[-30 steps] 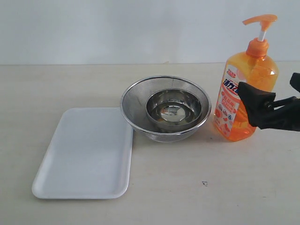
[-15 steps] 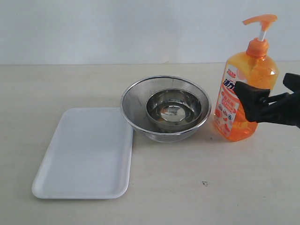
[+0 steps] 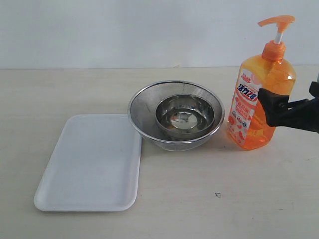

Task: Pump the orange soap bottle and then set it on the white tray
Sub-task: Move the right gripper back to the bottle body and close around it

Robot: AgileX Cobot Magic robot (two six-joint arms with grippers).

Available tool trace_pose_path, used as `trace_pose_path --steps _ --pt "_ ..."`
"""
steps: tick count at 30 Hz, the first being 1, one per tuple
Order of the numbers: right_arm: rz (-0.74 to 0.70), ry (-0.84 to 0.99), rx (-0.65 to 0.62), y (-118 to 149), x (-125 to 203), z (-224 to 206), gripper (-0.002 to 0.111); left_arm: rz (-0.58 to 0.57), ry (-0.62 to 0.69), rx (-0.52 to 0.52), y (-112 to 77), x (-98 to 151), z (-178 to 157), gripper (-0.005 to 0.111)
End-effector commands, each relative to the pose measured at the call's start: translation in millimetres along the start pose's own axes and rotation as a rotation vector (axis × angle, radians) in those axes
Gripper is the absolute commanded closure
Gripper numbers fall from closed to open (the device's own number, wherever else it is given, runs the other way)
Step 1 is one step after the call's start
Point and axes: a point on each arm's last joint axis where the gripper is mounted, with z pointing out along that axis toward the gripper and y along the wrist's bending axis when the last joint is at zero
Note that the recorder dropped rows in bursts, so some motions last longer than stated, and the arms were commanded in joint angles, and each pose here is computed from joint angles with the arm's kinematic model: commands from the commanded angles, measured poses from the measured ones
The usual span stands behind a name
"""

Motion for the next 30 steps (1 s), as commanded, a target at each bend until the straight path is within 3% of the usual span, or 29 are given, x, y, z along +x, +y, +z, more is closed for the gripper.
trace_pose_path --steps 1,30 --pt "-0.014 -0.006 -0.061 2 0 10 0.004 -0.006 -0.004 -0.002 0.1 1 0 0.102" --pt "0.060 -0.053 -0.121 -4 19 57 0.004 -0.006 -0.004 -0.002 0.1 1 0 0.102"
